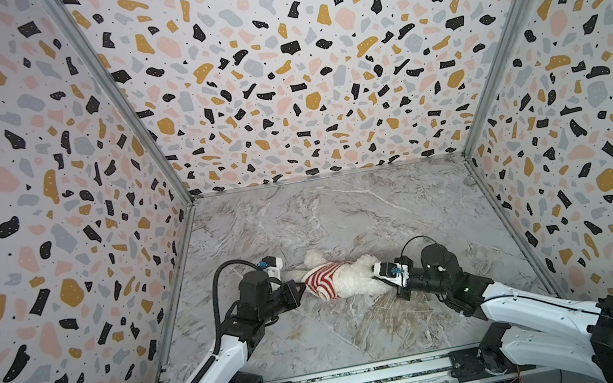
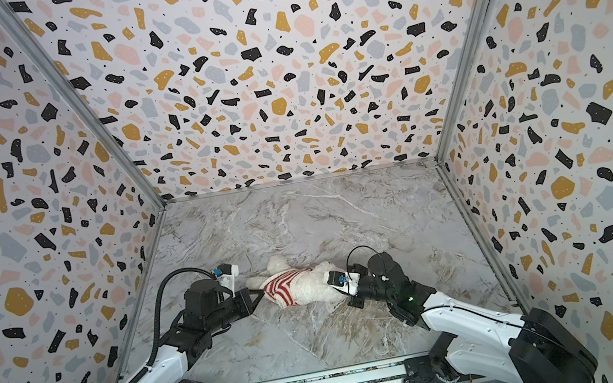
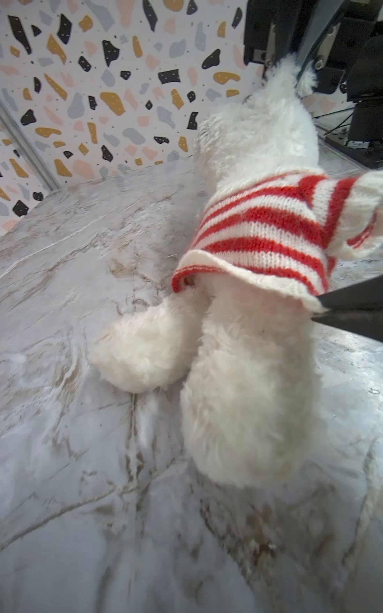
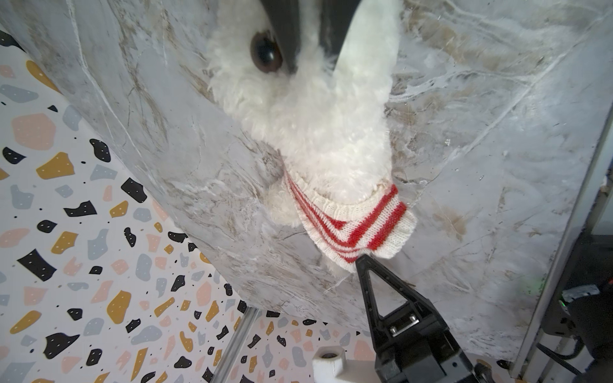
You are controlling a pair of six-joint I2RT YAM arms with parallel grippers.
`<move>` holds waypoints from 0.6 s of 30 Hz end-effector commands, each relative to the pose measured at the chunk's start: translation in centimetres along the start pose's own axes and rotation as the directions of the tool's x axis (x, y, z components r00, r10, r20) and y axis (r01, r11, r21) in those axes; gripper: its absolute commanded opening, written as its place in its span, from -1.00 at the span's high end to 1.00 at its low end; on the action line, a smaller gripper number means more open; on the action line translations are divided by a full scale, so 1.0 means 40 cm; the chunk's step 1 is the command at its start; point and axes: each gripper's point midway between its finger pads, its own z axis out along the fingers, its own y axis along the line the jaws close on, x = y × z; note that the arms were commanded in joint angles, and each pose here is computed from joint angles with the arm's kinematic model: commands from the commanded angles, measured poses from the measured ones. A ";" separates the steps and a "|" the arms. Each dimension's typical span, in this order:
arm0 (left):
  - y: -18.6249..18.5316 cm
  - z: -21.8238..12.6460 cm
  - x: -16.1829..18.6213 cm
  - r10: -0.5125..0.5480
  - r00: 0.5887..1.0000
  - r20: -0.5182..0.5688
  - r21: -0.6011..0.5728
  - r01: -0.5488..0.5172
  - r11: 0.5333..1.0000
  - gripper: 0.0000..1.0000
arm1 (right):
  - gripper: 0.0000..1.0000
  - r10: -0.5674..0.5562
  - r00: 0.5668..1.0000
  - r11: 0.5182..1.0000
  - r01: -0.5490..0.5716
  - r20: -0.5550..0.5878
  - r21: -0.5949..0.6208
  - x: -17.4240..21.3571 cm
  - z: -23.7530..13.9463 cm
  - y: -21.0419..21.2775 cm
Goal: Dress the teddy bear
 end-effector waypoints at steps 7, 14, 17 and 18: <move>0.010 -0.039 -0.018 0.042 0.999 0.035 -0.084 -0.039 0.996 0.37 | 1.00 -0.123 0.992 0.990 0.121 0.030 0.079 -0.049 0.005 -0.051; -0.037 -0.067 -0.095 0.105 0.991 0.083 -0.103 -0.096 0.990 0.20 | 0.94 -0.234 0.970 0.968 0.228 0.058 0.102 -0.062 0.001 -0.055; -0.081 -0.067 -0.130 0.139 0.985 0.103 -0.071 -0.132 0.989 0.18 | 0.84 -0.250 0.964 0.967 0.245 0.085 0.070 -0.069 0.014 -0.039; -0.091 -0.057 -0.133 0.147 0.984 0.096 -0.062 -0.142 0.988 0.18 | 0.80 -0.259 0.962 0.965 0.254 0.093 0.062 -0.072 0.019 -0.033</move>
